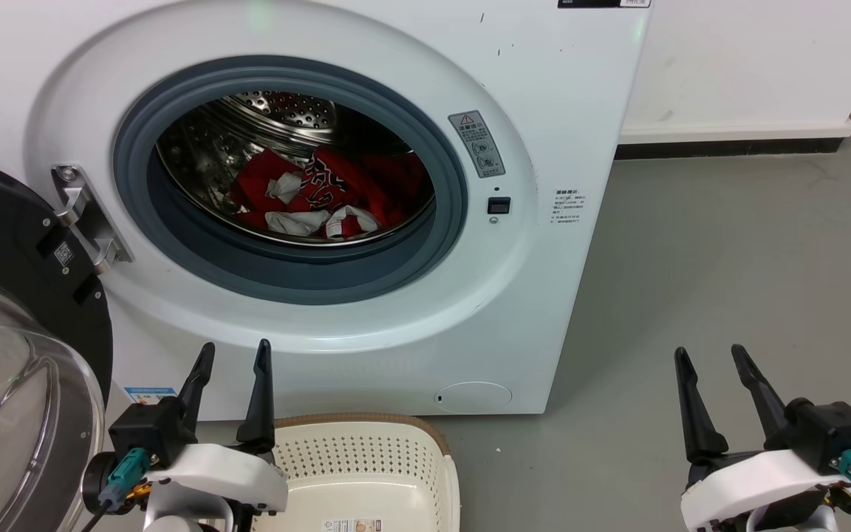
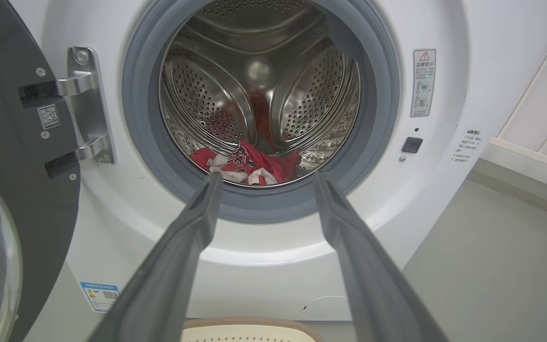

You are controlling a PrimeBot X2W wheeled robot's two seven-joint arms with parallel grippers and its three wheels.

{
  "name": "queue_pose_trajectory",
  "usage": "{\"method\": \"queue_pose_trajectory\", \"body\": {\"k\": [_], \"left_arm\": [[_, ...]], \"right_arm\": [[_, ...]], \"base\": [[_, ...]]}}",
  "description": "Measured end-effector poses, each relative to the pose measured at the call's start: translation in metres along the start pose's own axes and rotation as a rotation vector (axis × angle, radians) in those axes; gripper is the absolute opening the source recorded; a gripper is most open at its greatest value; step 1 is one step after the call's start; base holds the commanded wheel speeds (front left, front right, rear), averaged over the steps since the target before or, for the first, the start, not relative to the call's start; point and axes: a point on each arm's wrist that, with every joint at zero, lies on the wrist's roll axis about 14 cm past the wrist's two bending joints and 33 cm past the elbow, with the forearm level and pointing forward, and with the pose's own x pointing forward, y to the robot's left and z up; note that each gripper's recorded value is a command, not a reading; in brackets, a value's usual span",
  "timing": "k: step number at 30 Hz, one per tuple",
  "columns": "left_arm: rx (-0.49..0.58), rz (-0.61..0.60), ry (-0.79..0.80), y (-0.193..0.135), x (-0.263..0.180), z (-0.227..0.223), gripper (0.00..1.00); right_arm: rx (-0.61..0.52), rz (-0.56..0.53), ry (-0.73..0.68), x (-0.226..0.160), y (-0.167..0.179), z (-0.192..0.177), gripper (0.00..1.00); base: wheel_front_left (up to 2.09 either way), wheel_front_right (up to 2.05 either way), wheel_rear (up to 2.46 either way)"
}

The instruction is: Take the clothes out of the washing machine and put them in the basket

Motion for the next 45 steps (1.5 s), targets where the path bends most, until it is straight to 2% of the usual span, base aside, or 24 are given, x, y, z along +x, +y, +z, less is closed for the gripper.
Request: {"method": "queue_pose_trajectory", "body": {"k": [18,27,45], "left_arm": [[0.153,-0.013,-0.003,0.0,0.0,-0.004,1.0],[0.2,-0.022,-0.003,-0.001,0.001,-0.006,1.0],[0.188,-0.009,0.017,0.003,0.0,-0.012,1.0]], "right_arm": [[-0.14,0.02,-0.004,-0.002,0.003,0.0,1.0],[-0.175,0.019,0.0,-0.005,0.001,-0.003,1.0],[-0.156,0.011,0.015,-0.006,-0.001,-0.008,1.0]], "base": [[0.0,0.0,0.0],[0.0,0.0,0.0],[0.0,0.0,0.0]]}}
